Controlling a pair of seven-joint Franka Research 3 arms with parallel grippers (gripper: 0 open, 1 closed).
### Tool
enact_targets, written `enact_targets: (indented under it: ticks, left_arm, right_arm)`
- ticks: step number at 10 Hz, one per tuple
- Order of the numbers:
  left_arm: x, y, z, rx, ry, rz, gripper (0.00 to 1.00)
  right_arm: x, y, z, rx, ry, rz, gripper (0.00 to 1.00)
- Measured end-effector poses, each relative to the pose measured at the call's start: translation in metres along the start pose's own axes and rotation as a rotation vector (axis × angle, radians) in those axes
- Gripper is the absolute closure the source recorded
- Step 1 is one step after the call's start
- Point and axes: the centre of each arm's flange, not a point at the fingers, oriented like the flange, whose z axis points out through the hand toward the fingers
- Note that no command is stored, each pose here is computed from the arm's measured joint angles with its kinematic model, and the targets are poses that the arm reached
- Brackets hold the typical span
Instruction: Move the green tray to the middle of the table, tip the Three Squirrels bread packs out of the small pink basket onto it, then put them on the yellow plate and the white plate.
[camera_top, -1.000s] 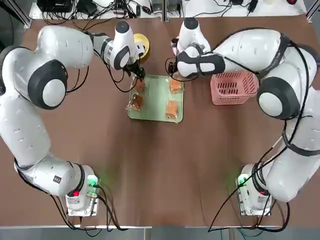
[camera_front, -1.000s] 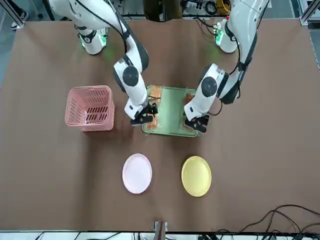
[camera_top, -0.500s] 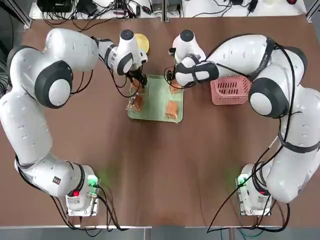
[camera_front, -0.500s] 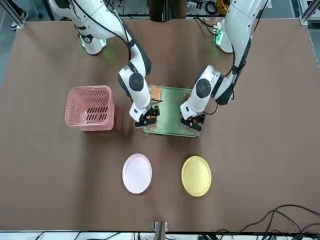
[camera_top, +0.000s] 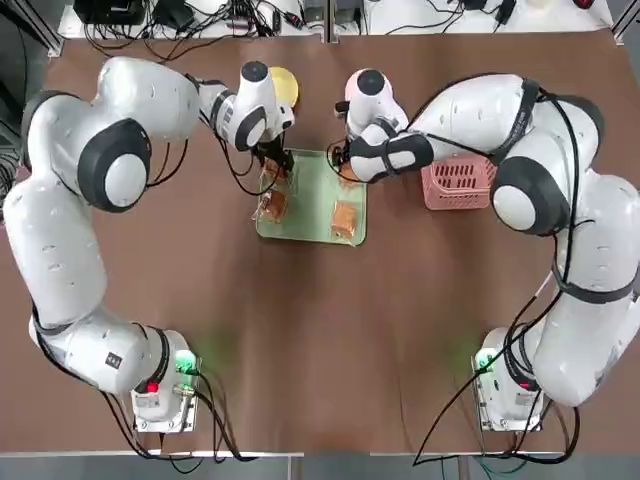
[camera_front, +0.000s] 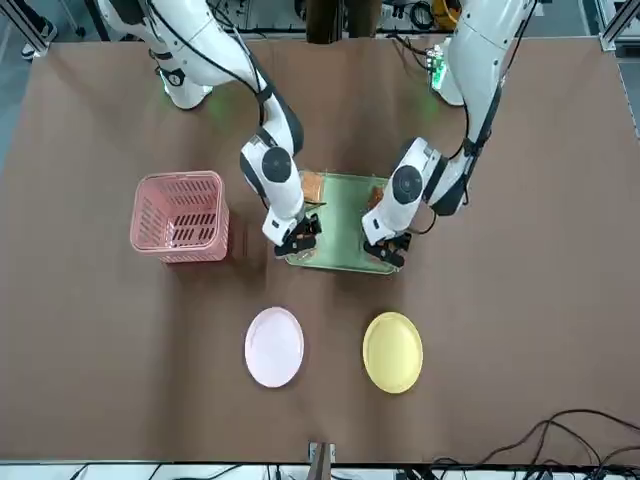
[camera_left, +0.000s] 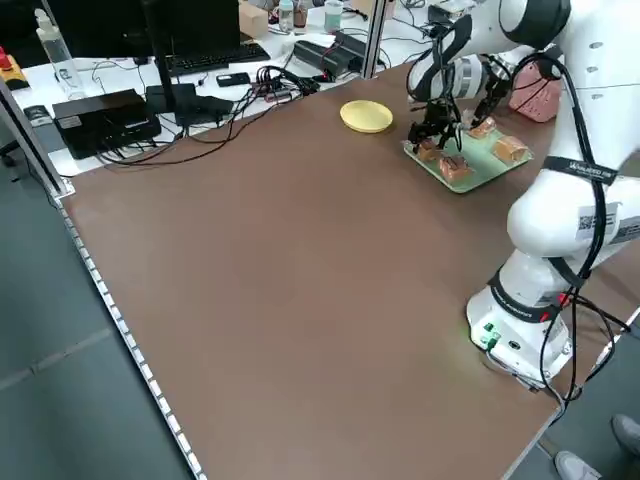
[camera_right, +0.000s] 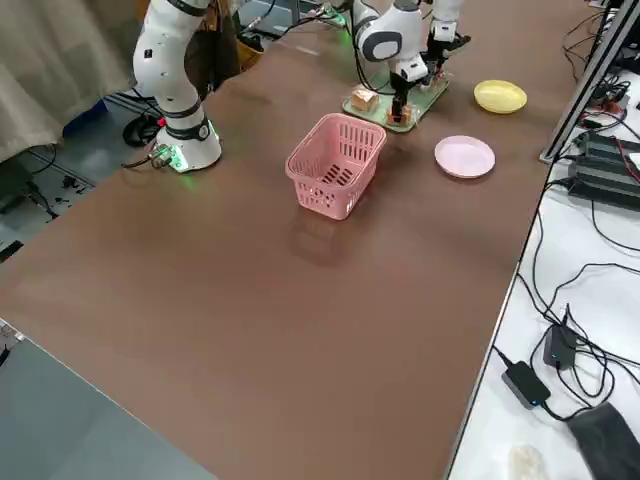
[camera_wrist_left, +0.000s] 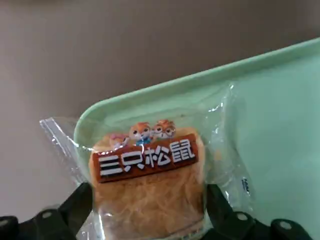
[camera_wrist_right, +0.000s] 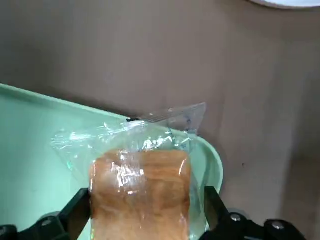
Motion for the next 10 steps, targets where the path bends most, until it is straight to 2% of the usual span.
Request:
enact_targets:
  ticks: [2,3,4,6,7,8,10]
  left_arm:
    - [0.006,0.001,0.002,-0.004,0.004,-0.005,0.00]
    - [0.008,0.001,0.003,-0.005,0.006,-0.007,0.01]
    - [0.011,0.002,0.003,-0.007,0.009,-0.020,0.02]
    - [0.014,0.003,0.003,-0.009,0.013,-0.065,0.13]
    - [0.016,0.004,0.000,-0.009,0.016,-0.082,0.27]
    - [0.018,0.004,-0.003,-0.009,0.021,-0.090,0.33]
    - [0.019,0.003,-0.005,-0.007,0.017,-0.099,0.33]
  right_arm:
    - [-0.003,-0.004,0.001,-0.002,-0.001,-0.009,0.06]
    - [-0.004,-0.006,0.002,-0.002,-0.003,-0.013,0.13]
    - [-0.005,-0.007,0.002,-0.002,-0.001,-0.015,0.28]
    - [-0.002,-0.008,-0.002,0.000,0.003,-0.015,0.42]
    - [0.000,-0.008,-0.009,0.003,0.010,-0.014,0.52]
    - [0.007,-0.005,-0.016,0.004,0.024,-0.006,0.54]
    - [0.039,0.018,-0.038,-0.004,0.068,0.039,0.54]
